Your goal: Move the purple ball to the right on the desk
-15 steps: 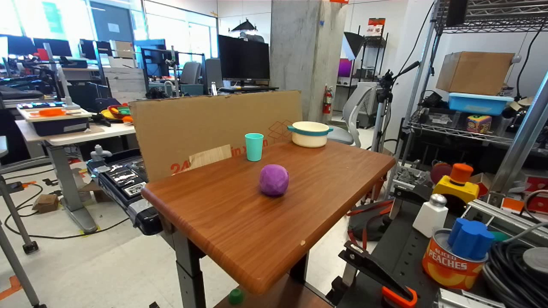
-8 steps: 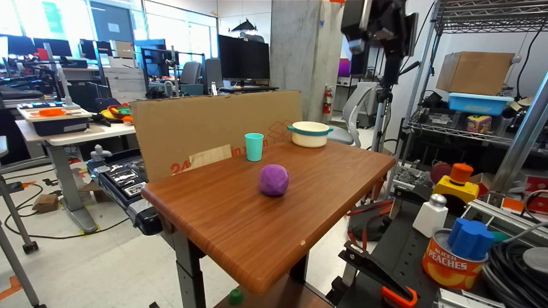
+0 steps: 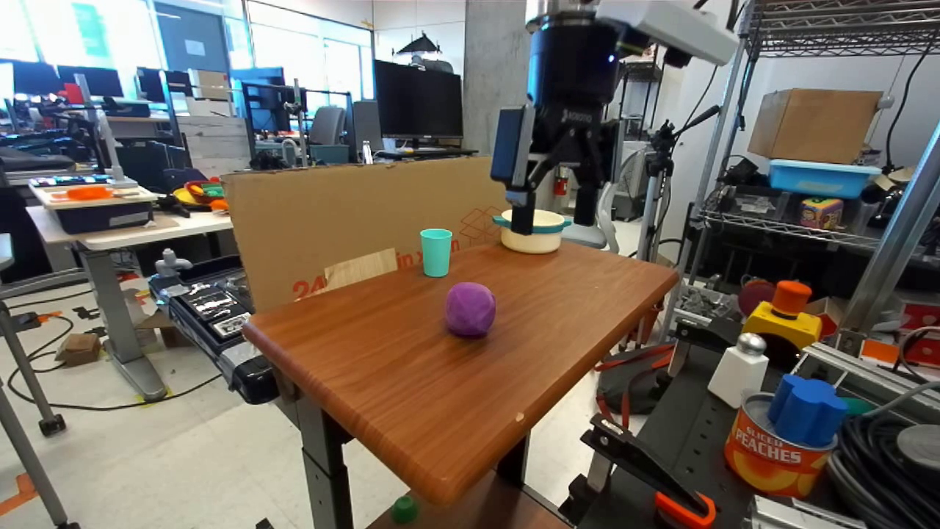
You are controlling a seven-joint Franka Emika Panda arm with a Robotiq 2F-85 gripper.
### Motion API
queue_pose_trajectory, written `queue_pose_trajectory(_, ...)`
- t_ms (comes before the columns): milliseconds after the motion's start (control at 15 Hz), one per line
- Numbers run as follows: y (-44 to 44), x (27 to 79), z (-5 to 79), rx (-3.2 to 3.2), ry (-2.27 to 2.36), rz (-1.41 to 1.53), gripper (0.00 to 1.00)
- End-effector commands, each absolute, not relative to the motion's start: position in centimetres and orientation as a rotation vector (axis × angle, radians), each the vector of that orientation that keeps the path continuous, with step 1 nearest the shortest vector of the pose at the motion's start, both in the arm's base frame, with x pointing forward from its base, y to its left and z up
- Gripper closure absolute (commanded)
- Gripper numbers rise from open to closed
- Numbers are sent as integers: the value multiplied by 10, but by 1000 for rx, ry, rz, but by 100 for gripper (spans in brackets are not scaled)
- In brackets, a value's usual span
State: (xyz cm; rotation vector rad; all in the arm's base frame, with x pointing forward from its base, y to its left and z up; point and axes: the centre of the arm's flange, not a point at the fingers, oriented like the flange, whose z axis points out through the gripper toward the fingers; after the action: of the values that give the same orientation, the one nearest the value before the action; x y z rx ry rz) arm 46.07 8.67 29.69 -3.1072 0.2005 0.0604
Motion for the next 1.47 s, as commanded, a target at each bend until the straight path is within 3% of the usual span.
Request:
queue_pose_trajectory(0, 97, 500, 271, -3154, 266, 30, 0)
queue_pose_trajectory(867, 129, 566, 200, -3174, 343, 98, 0)
queue_pose_trajectory(933, 129, 568, 194, -3181, 357, 110, 25)
queue_pose_trajectory(1067, 131, 571, 187, -3177, 366, 124, 33)
queue_pose_trajectory(1400, 126, 569, 201, -3170, 371, 91, 72)
